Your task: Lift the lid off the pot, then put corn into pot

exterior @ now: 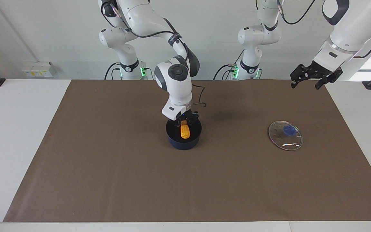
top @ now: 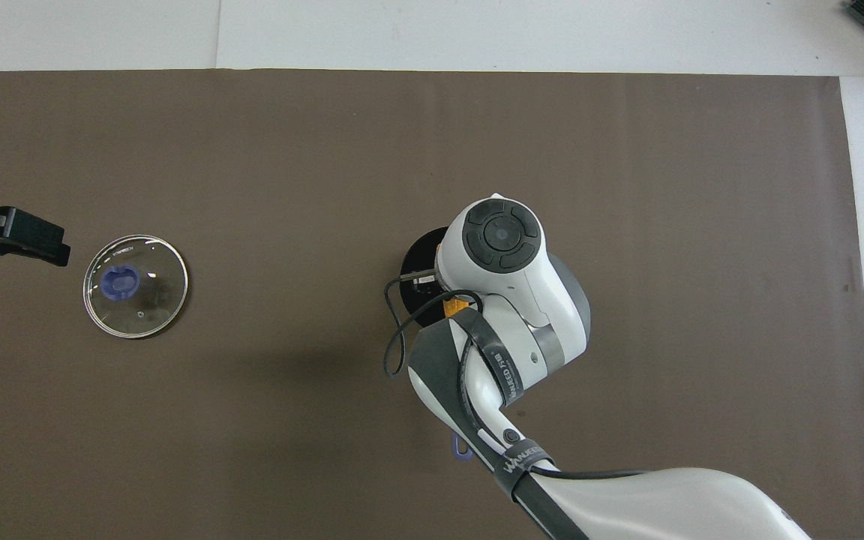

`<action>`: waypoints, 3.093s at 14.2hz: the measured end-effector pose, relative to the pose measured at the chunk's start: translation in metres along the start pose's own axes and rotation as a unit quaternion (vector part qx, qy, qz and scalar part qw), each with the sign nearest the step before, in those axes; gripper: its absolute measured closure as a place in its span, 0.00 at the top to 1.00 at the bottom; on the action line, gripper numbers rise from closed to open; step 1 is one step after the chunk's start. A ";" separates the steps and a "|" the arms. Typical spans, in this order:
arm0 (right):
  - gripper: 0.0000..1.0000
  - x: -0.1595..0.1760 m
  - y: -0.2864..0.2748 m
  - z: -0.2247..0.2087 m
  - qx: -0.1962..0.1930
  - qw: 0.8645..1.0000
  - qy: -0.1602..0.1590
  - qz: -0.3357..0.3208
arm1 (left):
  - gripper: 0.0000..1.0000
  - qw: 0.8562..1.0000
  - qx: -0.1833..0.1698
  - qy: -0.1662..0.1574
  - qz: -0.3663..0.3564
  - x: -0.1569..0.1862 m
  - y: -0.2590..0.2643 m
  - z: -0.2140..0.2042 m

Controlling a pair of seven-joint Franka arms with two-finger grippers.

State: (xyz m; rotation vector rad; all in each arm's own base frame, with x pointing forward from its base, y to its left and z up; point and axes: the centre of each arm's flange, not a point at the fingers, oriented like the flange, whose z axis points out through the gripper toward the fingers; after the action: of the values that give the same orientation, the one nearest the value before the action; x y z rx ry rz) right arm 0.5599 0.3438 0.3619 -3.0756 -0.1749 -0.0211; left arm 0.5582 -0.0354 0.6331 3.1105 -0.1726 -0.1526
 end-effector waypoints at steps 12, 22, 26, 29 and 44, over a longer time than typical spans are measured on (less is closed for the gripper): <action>0.38 -0.002 0.002 0.027 -0.007 1.000 -0.014 -0.022 | 1.00 1.000 -0.001 0.000 -0.004 0.000 -0.004 0.000; 1.00 0.014 0.017 -0.002 0.002 1.000 0.013 -0.007 | 1.00 1.000 -0.001 -0.001 -0.004 0.000 -0.004 0.000; 1.00 0.027 0.077 -0.072 0.010 0.999 0.038 0.037 | 1.00 1.000 -0.001 -0.001 -0.004 0.000 -0.004 0.000; 1.00 0.023 0.126 -0.122 0.006 0.997 0.041 0.058 | 1.00 1.000 -0.001 -0.001 -0.004 0.000 -0.004 0.000; 1.00 -0.061 0.325 -0.299 -0.008 0.996 -0.004 0.094 | 1.00 1.000 -0.001 -0.001 -0.004 0.000 -0.004 0.000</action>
State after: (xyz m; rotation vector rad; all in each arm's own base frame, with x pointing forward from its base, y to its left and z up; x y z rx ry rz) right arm 0.5328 -0.0042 0.6393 -3.0946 0.1148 -0.0001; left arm 0.5582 -0.0311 0.6330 3.1102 -0.1602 -0.1557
